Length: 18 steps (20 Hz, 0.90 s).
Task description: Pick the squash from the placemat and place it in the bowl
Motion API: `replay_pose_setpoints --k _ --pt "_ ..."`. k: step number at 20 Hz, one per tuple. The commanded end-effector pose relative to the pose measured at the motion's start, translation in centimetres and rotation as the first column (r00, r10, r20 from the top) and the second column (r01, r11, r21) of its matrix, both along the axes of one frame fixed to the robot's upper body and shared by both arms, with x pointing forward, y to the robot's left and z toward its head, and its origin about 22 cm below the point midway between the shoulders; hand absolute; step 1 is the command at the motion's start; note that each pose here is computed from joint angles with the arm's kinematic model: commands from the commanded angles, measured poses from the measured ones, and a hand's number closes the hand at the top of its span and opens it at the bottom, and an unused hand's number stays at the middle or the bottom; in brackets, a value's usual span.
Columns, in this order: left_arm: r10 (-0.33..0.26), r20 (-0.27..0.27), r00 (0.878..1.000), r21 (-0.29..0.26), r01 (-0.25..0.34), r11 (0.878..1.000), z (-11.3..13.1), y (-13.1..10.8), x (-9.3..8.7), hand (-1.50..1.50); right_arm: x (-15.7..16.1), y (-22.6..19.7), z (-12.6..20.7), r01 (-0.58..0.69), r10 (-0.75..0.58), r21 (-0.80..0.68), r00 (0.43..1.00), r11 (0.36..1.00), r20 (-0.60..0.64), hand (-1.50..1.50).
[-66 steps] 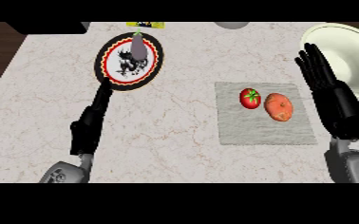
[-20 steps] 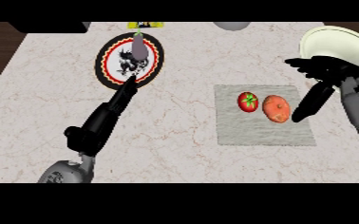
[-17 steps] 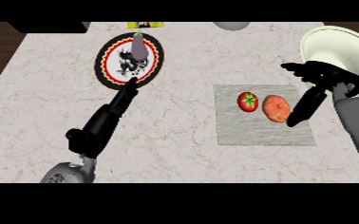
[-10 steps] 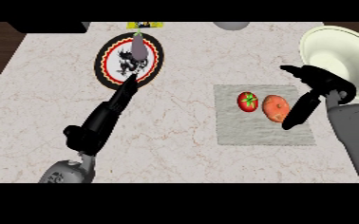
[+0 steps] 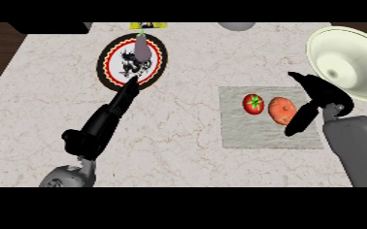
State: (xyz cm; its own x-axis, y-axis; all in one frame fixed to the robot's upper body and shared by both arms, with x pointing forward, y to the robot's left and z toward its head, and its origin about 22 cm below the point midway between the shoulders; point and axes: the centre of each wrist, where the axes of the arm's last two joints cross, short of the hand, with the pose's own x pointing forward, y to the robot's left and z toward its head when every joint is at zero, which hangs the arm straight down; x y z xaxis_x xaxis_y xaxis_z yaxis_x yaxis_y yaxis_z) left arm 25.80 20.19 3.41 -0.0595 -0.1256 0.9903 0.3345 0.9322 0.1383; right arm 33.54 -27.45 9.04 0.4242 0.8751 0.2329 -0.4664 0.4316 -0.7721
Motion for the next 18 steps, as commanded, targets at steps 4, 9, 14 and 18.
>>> replay_pose_setpoints --k 4,9,14,18 --pt "0.005 -0.005 1.0 -0.008 -0.005 1.0 -1.0 0.8 -0.9 0.0 -0.8 -1.8 -2.8 0.039 -0.039 -0.021 0.999 0.999 -0.028 -1.5" --pt "-0.004 0.01 1.0 -0.002 0.004 1.0 -1.4 -1.3 1.5 0.0 1.4 -2.1 -3.5 0.034 -0.034 -0.001 0.999 0.999 -0.036 -1.5" --pt "-0.003 -0.007 1.0 -0.004 0.003 1.0 0.0 0.4 0.1 0.0 -1.3 -1.1 -7.0 0.039 -0.039 0.002 0.999 0.999 -0.038 -1.5" --pt "0.005 0.016 1.0 -0.006 -0.005 1.0 -0.2 0.7 0.9 0.0 -0.3 -2.4 -5.8 0.017 -0.017 0.036 1.0 0.999 -0.012 -1.5"
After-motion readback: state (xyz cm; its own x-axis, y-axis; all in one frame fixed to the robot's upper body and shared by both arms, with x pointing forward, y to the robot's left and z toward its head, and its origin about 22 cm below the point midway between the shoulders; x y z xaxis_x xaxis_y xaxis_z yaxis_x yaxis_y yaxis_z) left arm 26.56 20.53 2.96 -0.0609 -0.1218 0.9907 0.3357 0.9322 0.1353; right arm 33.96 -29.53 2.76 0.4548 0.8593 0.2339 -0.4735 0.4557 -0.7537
